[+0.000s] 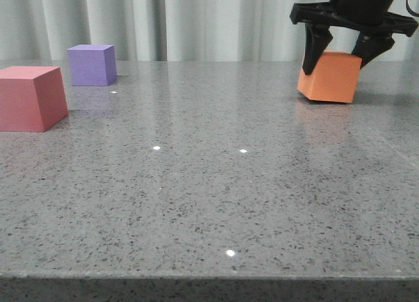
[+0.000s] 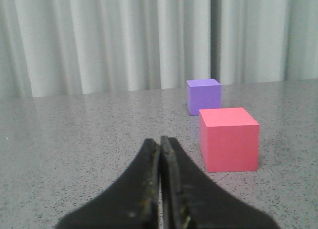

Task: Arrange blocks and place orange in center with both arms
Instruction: 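Lower the right gripper over the orange cube and grasp it, then slide the orange cube with the right gripper toward the table center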

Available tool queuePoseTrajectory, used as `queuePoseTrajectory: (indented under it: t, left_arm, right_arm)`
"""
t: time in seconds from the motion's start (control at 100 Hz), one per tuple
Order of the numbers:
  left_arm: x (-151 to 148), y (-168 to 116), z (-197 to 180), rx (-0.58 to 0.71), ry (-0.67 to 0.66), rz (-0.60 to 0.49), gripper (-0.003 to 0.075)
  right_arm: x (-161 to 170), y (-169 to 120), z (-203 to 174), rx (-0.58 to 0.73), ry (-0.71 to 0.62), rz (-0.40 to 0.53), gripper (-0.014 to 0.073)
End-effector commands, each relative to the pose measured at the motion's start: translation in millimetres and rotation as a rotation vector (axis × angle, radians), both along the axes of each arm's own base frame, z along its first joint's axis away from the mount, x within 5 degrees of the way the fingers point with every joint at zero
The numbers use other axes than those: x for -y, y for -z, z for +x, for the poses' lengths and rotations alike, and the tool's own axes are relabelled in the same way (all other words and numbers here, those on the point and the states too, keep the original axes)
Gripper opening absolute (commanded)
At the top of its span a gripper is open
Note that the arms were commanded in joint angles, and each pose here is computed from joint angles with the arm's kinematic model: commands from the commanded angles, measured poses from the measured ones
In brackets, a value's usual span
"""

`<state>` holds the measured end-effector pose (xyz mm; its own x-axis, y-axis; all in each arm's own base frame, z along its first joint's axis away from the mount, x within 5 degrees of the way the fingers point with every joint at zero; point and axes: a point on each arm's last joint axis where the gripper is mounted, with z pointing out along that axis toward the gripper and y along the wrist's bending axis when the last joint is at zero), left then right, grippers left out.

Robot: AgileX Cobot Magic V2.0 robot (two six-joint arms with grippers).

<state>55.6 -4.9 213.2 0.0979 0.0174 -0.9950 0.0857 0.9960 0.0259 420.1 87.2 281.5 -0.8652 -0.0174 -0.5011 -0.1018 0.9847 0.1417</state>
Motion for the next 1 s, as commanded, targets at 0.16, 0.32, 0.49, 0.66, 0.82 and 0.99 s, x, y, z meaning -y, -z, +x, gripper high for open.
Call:
queuePoseTrajectory:
  t: [0.16,0.32,0.49,0.66,0.82,0.99]
  left_arm:
    - [1,6,-1,0.065,0.009,-0.011,-0.0019]
    - [1,6,-1,0.065,0.009,-0.011,-0.0019]
    - [1,6,-1,0.065,0.009,-0.011,-0.0019]
    - [1,6,-1,0.065,0.009,-0.011,-0.0019]
    - [1,6,-1,0.065,0.009,-0.011,-0.0019]
    - [1,6,-1,0.065,0.009,-0.011,-0.0019]
  right_arm:
    - [-45,-70,-16,0.196,-0.012,0.098,0.0372]
    - [-88,-81,-22,0.229,-0.017,0.078,0.0372]
    - [-135,-75,-19,0.196,-0.040,0.057,0.0372]
    - [-171,-65,-11,0.168,-0.050,0.078,0.0372]
    - [-190,-56,-7,0.149,-0.063,0.072,0.0372]
    - [-195,-44,-3,0.115,-0.049,0.065,0.0377]
